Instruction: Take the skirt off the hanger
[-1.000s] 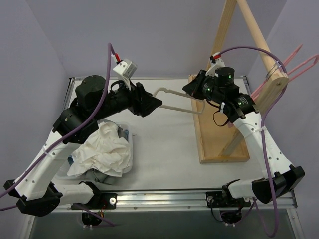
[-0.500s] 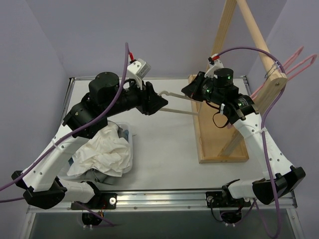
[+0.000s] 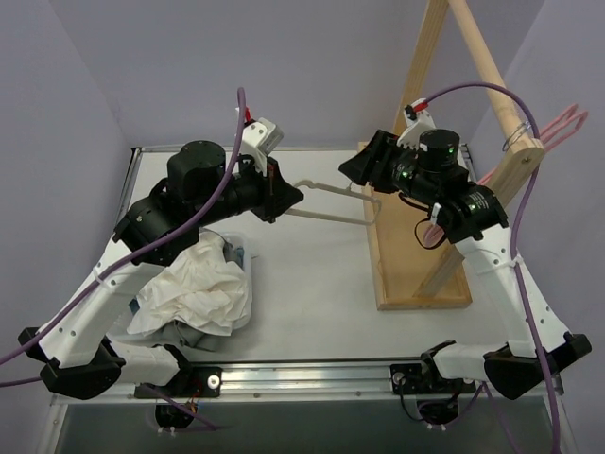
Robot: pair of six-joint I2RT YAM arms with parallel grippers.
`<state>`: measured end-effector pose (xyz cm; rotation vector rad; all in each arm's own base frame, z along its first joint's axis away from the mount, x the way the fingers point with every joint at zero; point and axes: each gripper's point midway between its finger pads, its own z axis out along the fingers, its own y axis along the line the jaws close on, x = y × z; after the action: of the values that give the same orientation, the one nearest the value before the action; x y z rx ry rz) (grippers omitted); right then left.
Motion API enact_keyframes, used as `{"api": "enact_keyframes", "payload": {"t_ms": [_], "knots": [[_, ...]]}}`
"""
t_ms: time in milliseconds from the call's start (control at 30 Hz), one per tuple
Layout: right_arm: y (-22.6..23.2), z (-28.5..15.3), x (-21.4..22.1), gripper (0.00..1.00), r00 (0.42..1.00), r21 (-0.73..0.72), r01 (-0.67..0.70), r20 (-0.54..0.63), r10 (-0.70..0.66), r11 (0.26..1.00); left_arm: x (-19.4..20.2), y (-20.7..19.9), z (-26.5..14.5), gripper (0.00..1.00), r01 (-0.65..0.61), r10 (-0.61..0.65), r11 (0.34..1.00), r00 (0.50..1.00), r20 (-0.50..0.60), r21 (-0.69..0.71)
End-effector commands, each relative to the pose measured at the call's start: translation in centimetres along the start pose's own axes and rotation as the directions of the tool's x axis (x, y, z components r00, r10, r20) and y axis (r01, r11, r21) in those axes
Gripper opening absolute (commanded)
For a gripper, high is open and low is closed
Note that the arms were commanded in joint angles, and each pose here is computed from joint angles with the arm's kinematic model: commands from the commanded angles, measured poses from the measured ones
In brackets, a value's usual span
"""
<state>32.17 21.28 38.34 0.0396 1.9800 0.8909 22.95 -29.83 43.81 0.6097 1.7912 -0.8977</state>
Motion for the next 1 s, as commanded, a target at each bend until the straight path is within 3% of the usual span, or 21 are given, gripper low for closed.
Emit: {"api": "enact_keyframes", "payload": {"t_ms": [0,233,367,500,600,767,867,967], "knots": [[4.3,-3.5,-3.0,0.61,0.995,-0.125,0.039,0.094,-0.027,0.991,-2.6,-0.6,-3.4,0.02,-0.045,0.045,0.999,0.993,0.107,-0.01],[5.3,-5.4,-3.8,0.84,0.993,-0.143,0.032,0.121,-0.014,0.989,-4.3,0.2,-4.9,0.02,-0.039,0.053,0.997,0.98,0.19,-0.074],[5.9,-6.3,-4.1,0.86,0.992,-0.153,0.037,0.126,-0.018,0.987,-5.7,-0.1,-4.7,0.02,-0.041,0.055,0.997,0.975,0.216,-0.066],[9.3,-9.3,-5.9,0.85,0.983,-0.278,0.069,0.184,-0.017,0.958,-7.0,-1.3,-3.2,0.02,-0.052,0.052,0.999,0.972,0.229,-0.007],[13.6,-14.3,-9.0,0.83,0.946,-0.416,0.126,0.325,0.018,0.9,-7.9,-2.2,-1.9,0.02,-0.061,0.049,0.997,0.967,0.251,0.043],[19.8,-24.7,-12.6,0.78,0.842,-0.605,0.285,0.529,0.108,0.743,-9.3,-4.1,0.5,0.02,-0.116,0.073,0.982,0.961,0.269,0.149],[22.4,-30.2,-13.2,0.75,0.793,-0.687,0.366,0.584,0.176,0.628,-9.8,-5.6,2.4,0.02,-0.135,0.065,0.963,0.957,0.284,0.235],[23.9,-34.2,-13.2,0.62,0.761,-0.73,0.427,0.609,0.225,0.534,-10.4,-6.1,3.9,0.02,-0.131,0.043,0.954,0.95,0.309,0.27]]}}
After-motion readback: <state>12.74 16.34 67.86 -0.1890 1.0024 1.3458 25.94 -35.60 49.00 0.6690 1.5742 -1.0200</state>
